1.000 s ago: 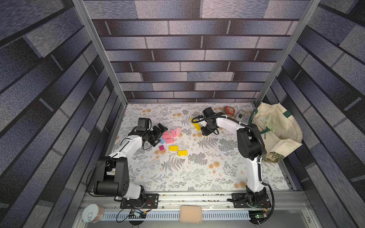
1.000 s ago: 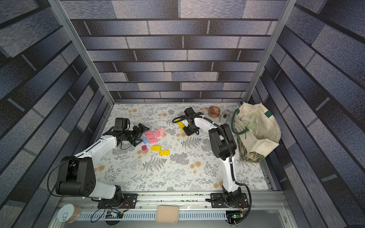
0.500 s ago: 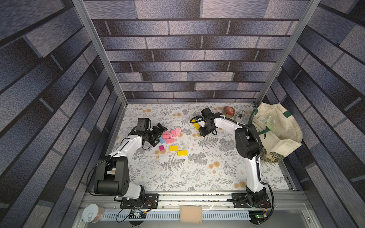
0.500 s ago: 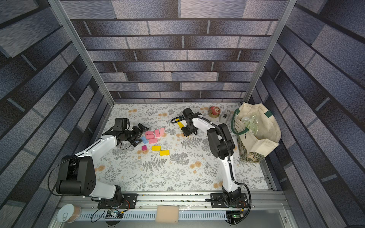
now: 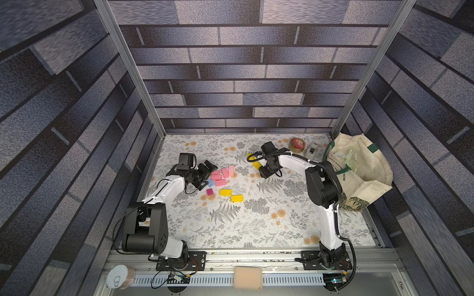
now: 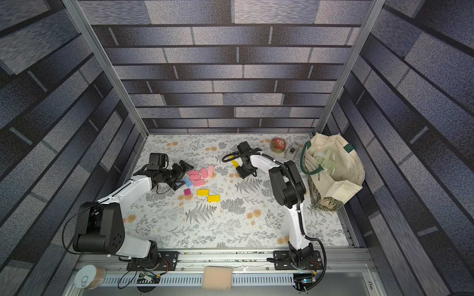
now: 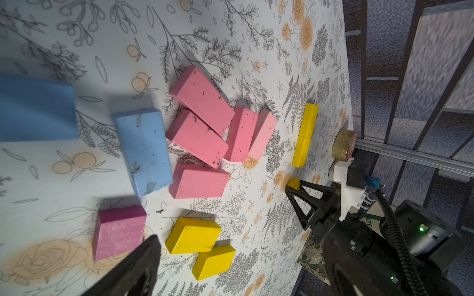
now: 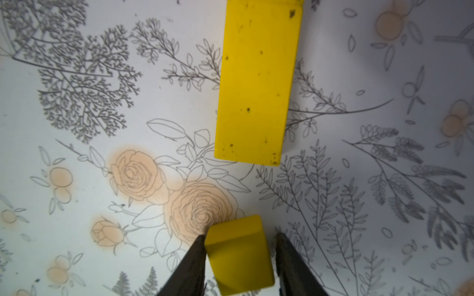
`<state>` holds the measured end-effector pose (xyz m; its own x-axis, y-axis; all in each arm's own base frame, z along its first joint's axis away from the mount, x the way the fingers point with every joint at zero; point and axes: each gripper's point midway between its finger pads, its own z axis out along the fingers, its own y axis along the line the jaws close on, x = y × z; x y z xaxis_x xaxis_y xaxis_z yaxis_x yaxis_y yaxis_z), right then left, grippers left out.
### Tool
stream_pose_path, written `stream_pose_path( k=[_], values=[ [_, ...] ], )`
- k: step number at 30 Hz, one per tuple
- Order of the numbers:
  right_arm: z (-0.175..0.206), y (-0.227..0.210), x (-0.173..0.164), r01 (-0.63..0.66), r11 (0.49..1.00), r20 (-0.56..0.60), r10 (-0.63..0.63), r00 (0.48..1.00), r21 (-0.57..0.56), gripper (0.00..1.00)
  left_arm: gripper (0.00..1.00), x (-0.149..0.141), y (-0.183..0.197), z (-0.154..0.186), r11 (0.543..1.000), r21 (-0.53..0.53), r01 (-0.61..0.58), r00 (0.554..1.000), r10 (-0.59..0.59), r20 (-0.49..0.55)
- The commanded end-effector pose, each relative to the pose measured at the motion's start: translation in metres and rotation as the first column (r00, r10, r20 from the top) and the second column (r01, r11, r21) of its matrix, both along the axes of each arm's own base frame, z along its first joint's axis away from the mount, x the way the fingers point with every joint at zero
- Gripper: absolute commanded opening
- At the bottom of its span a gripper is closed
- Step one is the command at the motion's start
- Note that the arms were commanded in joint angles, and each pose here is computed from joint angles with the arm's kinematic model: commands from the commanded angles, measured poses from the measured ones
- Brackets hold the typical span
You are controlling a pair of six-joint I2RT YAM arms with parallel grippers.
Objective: Assemble the letter v with building blocks
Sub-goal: Assemble the building block at the center of the board.
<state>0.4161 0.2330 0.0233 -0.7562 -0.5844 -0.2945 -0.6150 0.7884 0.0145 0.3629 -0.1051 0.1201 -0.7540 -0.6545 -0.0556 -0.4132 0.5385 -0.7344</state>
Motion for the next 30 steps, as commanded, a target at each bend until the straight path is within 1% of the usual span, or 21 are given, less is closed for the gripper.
stream_pose_path(
  k=[1, 7, 11, 16, 23, 30],
  values=[
    [-0.003, -0.006, -0.014, -0.013, 0.999, -0.033, 0.012, 0.999, -0.03, 0.44, 1.0, -0.003, 0.0, -0.003, 1.0, -0.011, -0.003, 1.0, 0.003, -0.01],
    [-0.003, -0.008, -0.017, -0.013, 1.0, -0.029, 0.013, 1.0, -0.027, 0.43, 1.0, -0.004, 0.0, -0.004, 1.0, -0.01, -0.002, 1.0, 0.002, -0.01],
    [-0.004, -0.007, -0.015, -0.017, 0.999, -0.03, 0.016, 0.999, -0.033, 0.39, 1.0, -0.003, 0.0, -0.004, 1.0, -0.013, -0.001, 1.0, 0.001, -0.013],
    [0.0, -0.002, -0.008, -0.006, 1.0, -0.017, 0.006, 1.0, -0.016, 0.29, 1.0, -0.004, 0.0, -0.005, 1.0, -0.011, -0.003, 1.0, 0.003, -0.014],
    [0.006, 0.005, -0.002, 0.024, 1.0, -0.012, -0.024, 1.0, 0.01, 0.29, 1.0, -0.005, 0.0, -0.007, 1.0, -0.017, -0.005, 1.0, 0.005, -0.022],
    [0.001, 0.007, 0.002, 0.069, 0.997, -0.009, -0.069, 0.998, -0.035, 0.27, 1.0, -0.005, -0.001, -0.006, 1.0, -0.027, -0.008, 1.0, 0.007, -0.023]
  ],
)
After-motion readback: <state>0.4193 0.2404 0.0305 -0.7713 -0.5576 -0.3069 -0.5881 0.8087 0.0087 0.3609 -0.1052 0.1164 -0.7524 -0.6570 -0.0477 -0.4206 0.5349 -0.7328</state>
